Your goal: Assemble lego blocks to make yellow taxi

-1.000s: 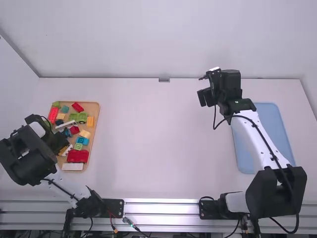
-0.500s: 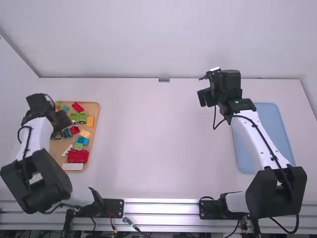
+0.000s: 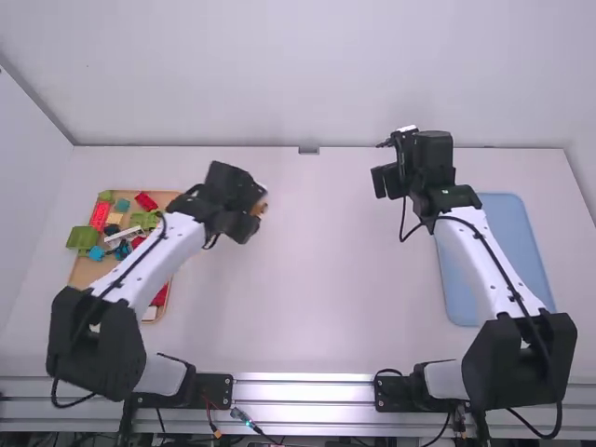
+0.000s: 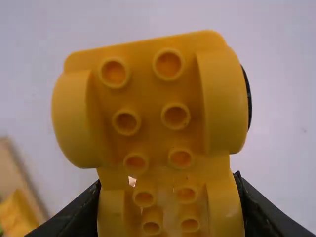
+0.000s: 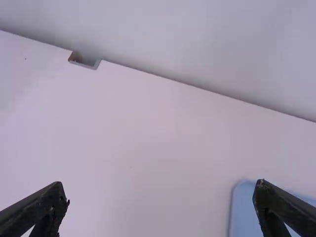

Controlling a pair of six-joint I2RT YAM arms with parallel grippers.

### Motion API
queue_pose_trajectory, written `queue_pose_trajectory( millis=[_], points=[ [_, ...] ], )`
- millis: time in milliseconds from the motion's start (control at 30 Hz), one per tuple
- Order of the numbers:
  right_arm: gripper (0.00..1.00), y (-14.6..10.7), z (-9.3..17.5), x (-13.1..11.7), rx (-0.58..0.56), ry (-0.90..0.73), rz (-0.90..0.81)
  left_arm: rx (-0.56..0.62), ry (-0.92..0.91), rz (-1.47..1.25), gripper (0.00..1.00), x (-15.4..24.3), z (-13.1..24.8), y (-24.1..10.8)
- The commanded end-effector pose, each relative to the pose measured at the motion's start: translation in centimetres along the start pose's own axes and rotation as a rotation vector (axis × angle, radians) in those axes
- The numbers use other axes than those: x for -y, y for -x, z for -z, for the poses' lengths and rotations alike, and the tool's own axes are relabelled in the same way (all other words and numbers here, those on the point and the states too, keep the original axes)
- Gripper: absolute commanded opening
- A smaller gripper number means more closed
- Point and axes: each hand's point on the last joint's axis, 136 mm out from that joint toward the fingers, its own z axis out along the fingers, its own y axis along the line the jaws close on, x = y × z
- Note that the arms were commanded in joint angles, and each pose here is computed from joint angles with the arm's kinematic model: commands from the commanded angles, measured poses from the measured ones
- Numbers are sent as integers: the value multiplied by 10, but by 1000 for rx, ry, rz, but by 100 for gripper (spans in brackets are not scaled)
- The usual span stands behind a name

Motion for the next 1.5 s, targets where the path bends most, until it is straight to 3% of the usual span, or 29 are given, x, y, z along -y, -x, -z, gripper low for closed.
queue_pose_trajectory(
  millis=[0,200,467,767,800,900,933,1000,1033,1233,1467],
  points=[
    [99,20,15,12,56,-24,-60,-39,-65,-275,2,32,-18,8],
    [99,17,36,25,55,-48,-110,-209,-267,-599,2,100,-62,1],
    [99,17,47,29,57,-58,-112,-349,-386,-893,2,146,-96,-28],
    [99,20,48,29,69,-59,-102,-345,-437,-982,3,171,-97,-38],
    [99,20,48,29,68,-60,-103,-338,-447,-987,7,172,-97,-38],
    [99,19,48,29,64,-60,-104,-326,-453,-997,32,175,-102,-42],
    [99,18,47,29,64,-60,-104,-330,-431,-1001,47,171,-104,-43],
    [99,18,47,29,64,-60,-103,-353,-373,-1014,66,162,-108,-43],
    [99,19,48,29,65,-61,-104,-374,-317,-1020,99,152,-110,-41],
    [99,19,48,29,65,-60,-104,-341,-196,-968,99,134,-100,-18],
    [99,19,48,29,68,-61,-103,-123,-277,-928,99,108,-42,21]
  ],
)
